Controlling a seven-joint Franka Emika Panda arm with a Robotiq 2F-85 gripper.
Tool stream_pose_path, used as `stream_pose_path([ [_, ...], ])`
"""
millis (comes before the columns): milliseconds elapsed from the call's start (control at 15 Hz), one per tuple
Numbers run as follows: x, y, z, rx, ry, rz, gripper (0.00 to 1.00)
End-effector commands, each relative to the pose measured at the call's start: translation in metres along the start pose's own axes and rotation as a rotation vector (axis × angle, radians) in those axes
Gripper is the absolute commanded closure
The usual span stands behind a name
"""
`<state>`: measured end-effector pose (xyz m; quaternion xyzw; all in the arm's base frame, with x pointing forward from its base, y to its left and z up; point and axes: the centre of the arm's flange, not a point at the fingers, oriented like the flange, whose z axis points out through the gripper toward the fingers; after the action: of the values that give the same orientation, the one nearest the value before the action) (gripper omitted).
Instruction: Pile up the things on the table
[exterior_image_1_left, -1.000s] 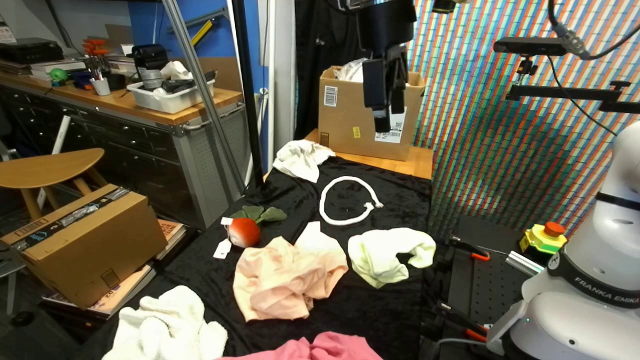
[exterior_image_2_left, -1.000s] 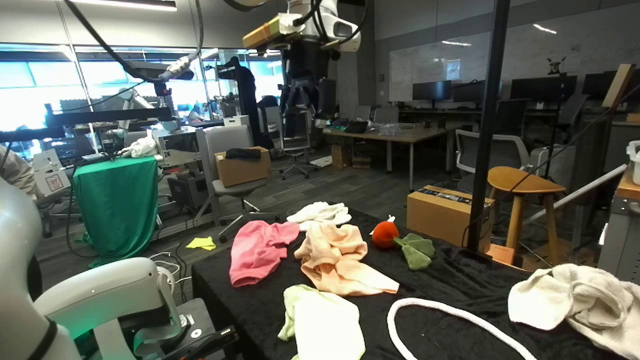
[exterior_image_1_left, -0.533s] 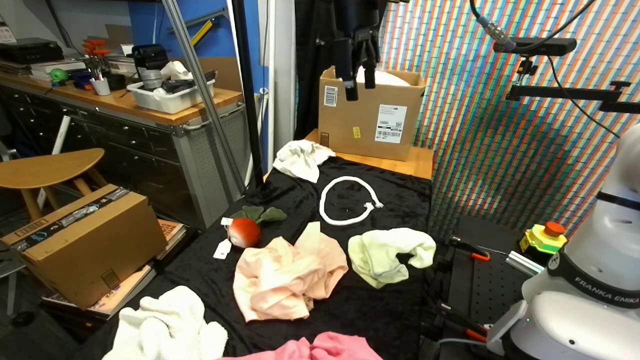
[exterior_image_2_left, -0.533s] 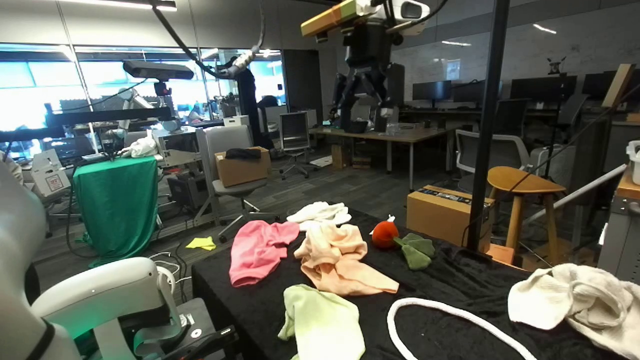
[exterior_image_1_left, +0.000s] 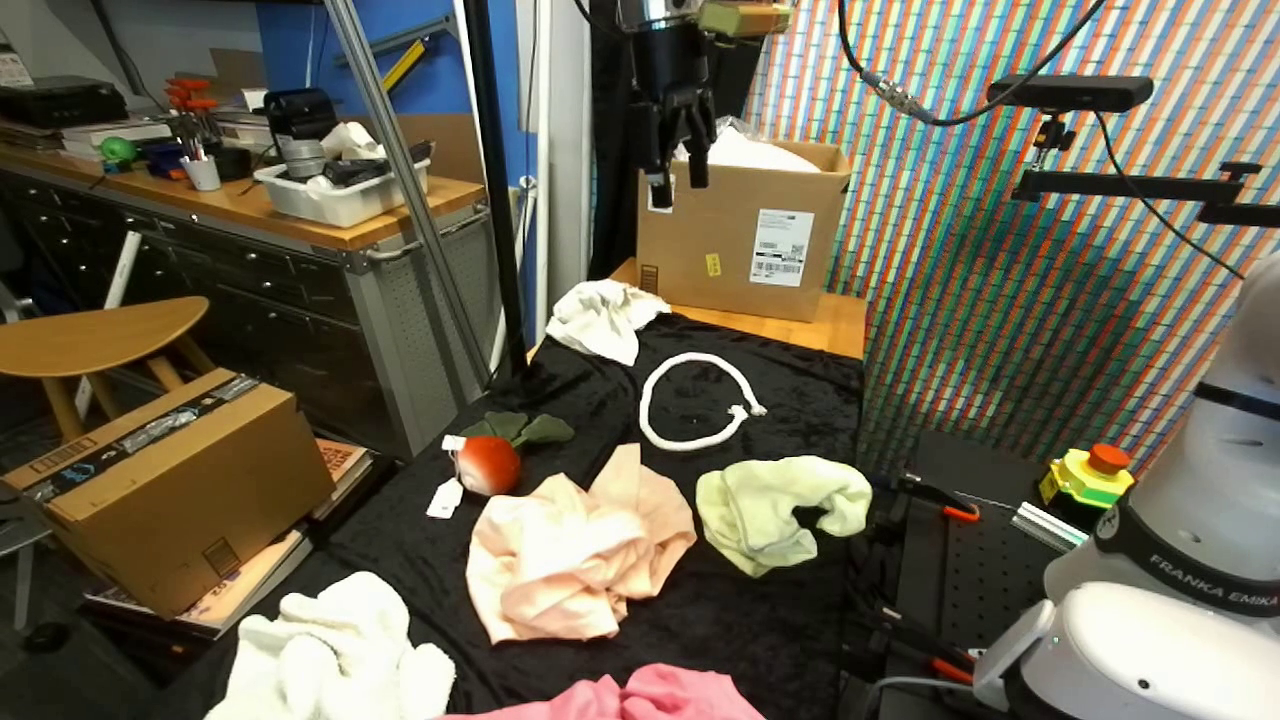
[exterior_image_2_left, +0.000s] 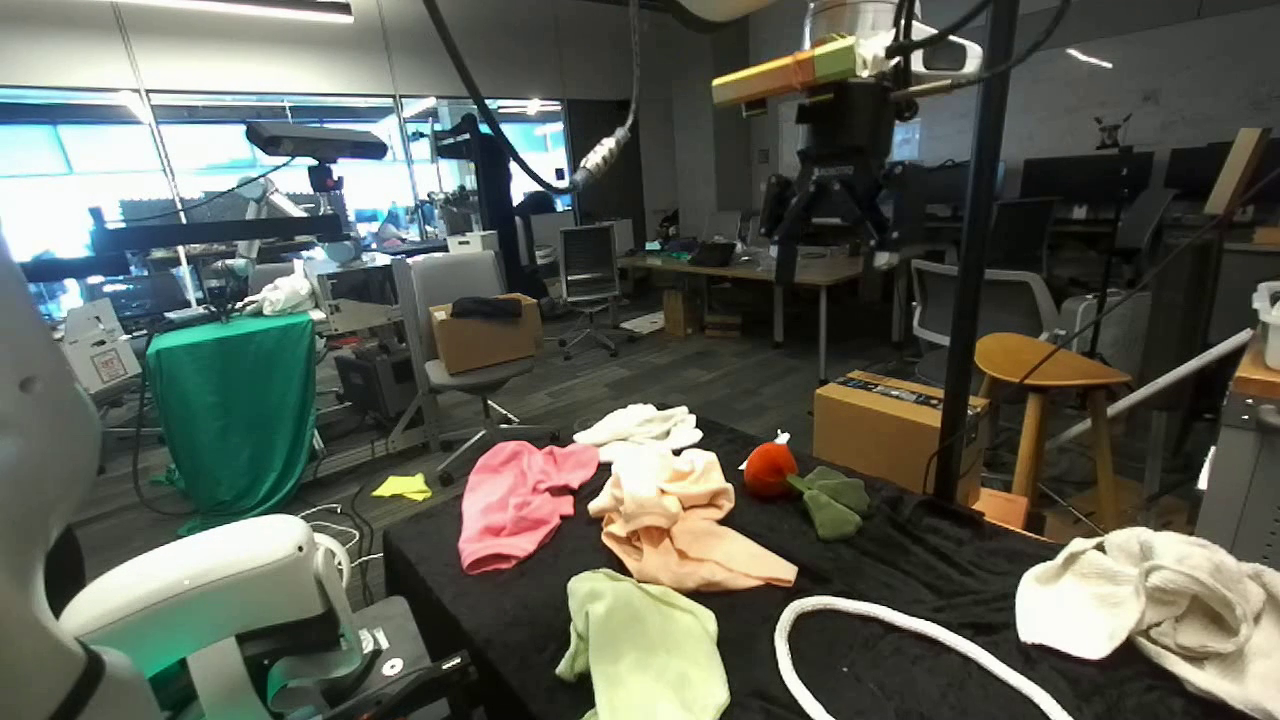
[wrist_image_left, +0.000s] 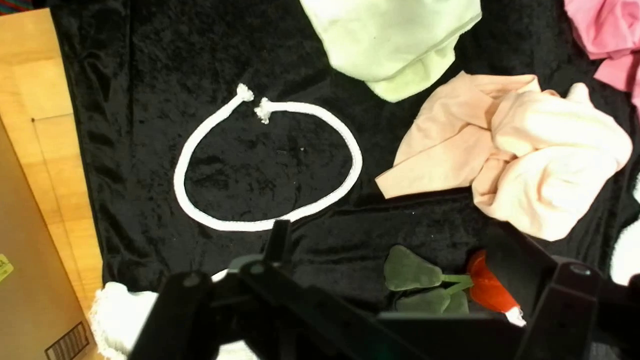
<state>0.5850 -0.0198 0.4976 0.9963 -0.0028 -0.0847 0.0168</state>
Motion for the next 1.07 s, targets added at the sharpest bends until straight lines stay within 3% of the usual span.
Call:
stream_pose_path([
  [0,0.036,0.019,0.017,0.010,0.026,0.016,0.00],
  [667,0.089,0.068,0.094,0.032,0.015,0.091,0.00],
  [1000,0.127,0.089,0.109,0.033,0.017,0.109,0.00],
])
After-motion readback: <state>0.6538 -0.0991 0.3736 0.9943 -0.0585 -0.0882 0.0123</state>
